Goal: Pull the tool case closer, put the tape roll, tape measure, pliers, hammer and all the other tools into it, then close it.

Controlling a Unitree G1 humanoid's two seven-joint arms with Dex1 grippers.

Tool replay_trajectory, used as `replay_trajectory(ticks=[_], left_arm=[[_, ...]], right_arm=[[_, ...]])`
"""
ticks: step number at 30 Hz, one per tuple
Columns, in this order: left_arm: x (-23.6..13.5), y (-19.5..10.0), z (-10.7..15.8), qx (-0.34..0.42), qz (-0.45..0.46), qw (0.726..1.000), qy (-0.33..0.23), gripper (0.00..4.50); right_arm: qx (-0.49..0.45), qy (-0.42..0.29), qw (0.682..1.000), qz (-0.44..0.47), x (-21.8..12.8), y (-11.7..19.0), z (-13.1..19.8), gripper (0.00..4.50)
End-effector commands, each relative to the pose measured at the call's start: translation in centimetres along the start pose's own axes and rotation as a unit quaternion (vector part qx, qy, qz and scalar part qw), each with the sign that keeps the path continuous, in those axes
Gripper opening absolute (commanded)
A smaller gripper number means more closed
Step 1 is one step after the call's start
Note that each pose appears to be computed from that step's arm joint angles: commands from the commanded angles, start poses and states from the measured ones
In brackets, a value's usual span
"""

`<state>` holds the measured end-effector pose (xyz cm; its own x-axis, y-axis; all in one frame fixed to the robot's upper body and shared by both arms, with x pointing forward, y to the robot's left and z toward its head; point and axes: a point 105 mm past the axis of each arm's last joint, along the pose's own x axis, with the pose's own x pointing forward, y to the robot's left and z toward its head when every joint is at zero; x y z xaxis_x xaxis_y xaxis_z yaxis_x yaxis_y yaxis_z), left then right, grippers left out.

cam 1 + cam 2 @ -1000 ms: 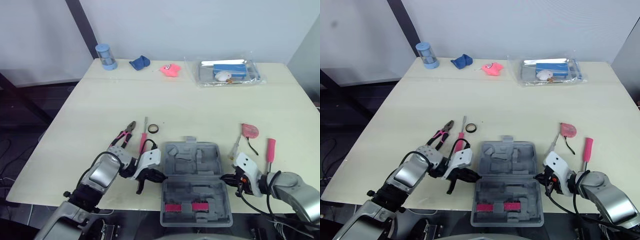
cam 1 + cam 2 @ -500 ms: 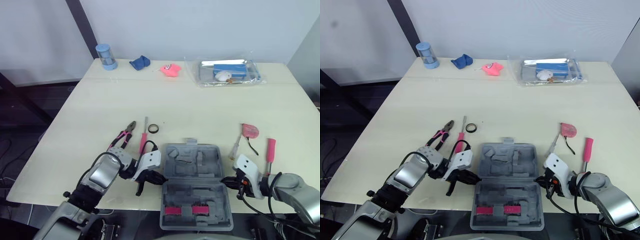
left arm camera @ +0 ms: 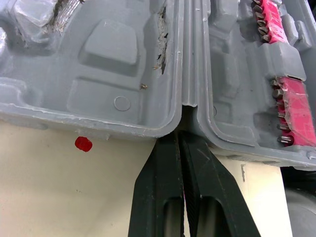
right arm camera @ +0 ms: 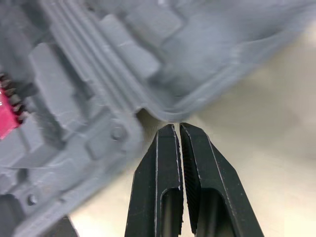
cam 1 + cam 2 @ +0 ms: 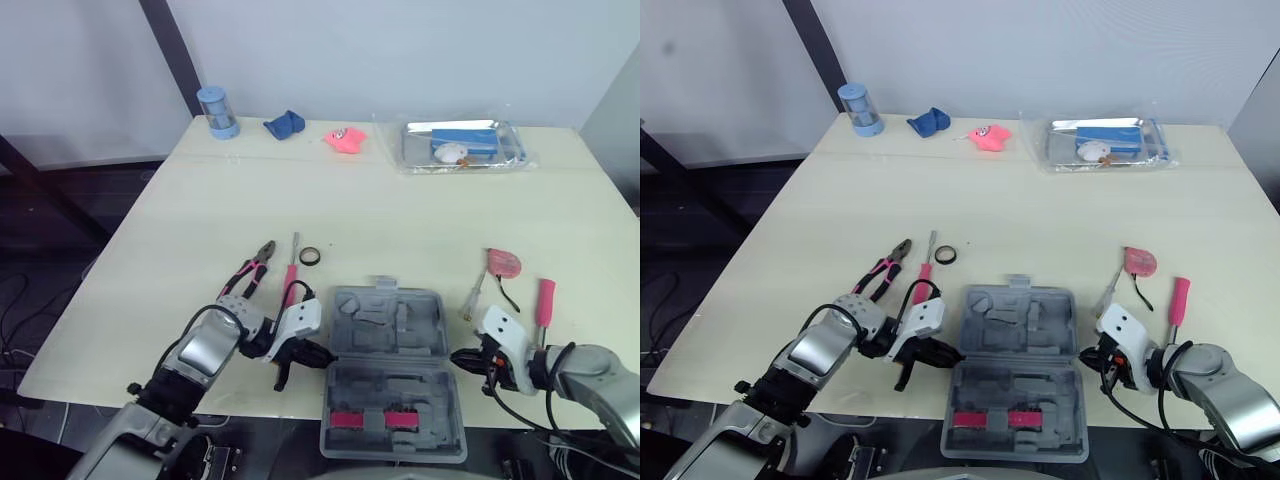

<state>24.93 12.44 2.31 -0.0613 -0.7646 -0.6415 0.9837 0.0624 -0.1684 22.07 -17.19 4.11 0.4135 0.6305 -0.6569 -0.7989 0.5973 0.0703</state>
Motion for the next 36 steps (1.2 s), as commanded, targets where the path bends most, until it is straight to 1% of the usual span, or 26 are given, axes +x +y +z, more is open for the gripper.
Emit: replay_trajectory(ticks=[1,3,6,9,11,14,18,19,20,21,22,23,24,25,26,28,29,30,32,33,36], left_arm=[[-1.3,0.3,-1.1,-0.021,0.029,0.999,0.01,0.16],[-2.4,0.8,0.0,-0.027,0.056,0.997,-0.035,0.16],[-4.3,0.9,1.2,-0.027,0.087,0.991,-0.095,0.16],[-6.5,1.3,1.7,-0.036,0.141,0.979,-0.144,0.16],[-8.2,1.7,1.2,-0.048,0.19,0.966,-0.168,0.16],[-10.7,1.5,-0.1,-0.075,0.252,0.945,-0.195,0.16],[-12.6,1.0,-1.7,-0.098,0.316,0.92,-0.21,0.16],[-13.6,0.7,-2.7,-0.112,0.341,0.908,-0.215,0.16],[-14.6,0.2,-3.9,-0.126,0.37,0.895,-0.216,0.05],[-15.3,-0.1,-4.7,-0.134,0.389,0.885,-0.216,0.0],[-16.0,-0.5,-5.7,-0.147,0.408,0.875,-0.215,0.0],[-16.3,-0.7,-6.2,-0.155,0.418,0.869,-0.215,0.51],[-16.7,-1.1,-7.0,-0.16,0.431,0.863,-0.21,0.74],[-17.3,-1.4,-7.8,-0.168,0.444,0.855,-0.207,1.24],[-17.6,-1.8,-8.2,-0.173,0.45,0.851,-0.206,1.63],[-17.9,-2.3,-8.7,-0.179,0.455,0.848,-0.206,2.41],[-17.9,-2.5,-8.8,-0.18,0.455,0.848,-0.206,2.89],[-18.1,-2.9,-9.3,-0.181,0.459,0.847,-0.199,3.33],[-18.7,-3.4,-9.9,-0.182,0.471,0.841,-0.193,4.19],[-18.8,-3.5,-9.9,-0.181,0.475,0.839,-0.193,4.42],[-18.8,-3.5,-9.5,-0.177,0.479,0.838,-0.195,4.42]], right_arm=[[-0.013,-0.017,1.0,-0.02,-1.3,-0.8,0.6,0.17],[-0.024,-0.029,0.998,-0.044,-2.4,-1.5,0.7,0.17],[-0.04,-0.077,0.991,-0.098,-4.0,-2.6,1.3,0.17],[-0.055,-0.121,0.979,-0.155,-5.8,-3.4,1.5,0.17],[-0.055,-0.158,0.966,-0.195,-7.4,-3.8,1.3,0.17],[-0.028,-0.179,0.95,-0.253,-10.0,-4.3,-0.4,0.17],[-0.003,-0.185,0.933,-0.307,-12.8,-5.0,-2.5,0.17],[0.002,-0.18,0.928,-0.326,-14.1,-5.4,-3.6,0.17],[0.012,-0.176,0.92,-0.35,-15.4,-5.9,-4.6,0.38],[0.018,-0.173,0.914,-0.366,-16.3,-6.3,-5.3,0.76],[0.022,-0.17,0.911,-0.374,-17.0,-6.5,-6.0,0.9],[0.023,-0.169,0.911,-0.376,-17.4,-6.8,-6.3,1.2],[0.031,-0.169,0.91,-0.378,-17.9,-7.1,-6.8,1.81],[0.035,-0.169,0.909,-0.378,-18.4,-7.3,-7.2,2.34],[0.038,-0.169,0.909,-0.379,-18.7,-7.6,-7.5,2.83],[0.044,-0.17,0.91,-0.377,-19.2,-8.0,-7.9,3.58],[0.049,-0.172,0.91,-0.374,-19.3,-8.2,-8.0,4.09],[0.059,-0.173,0.911,-0.369,-19.5,-8.4,-8.2,4.5],[0.071,-0.174,0.911,-0.368,-19.9,-9.0,-8.7,4.5],[0.076,-0.172,0.91,-0.37,-20.0,-9.3,-9.0,4.5],[0.087,-0.169,0.906,-0.378,-20.3,-10.3,-9.7,4.5]])
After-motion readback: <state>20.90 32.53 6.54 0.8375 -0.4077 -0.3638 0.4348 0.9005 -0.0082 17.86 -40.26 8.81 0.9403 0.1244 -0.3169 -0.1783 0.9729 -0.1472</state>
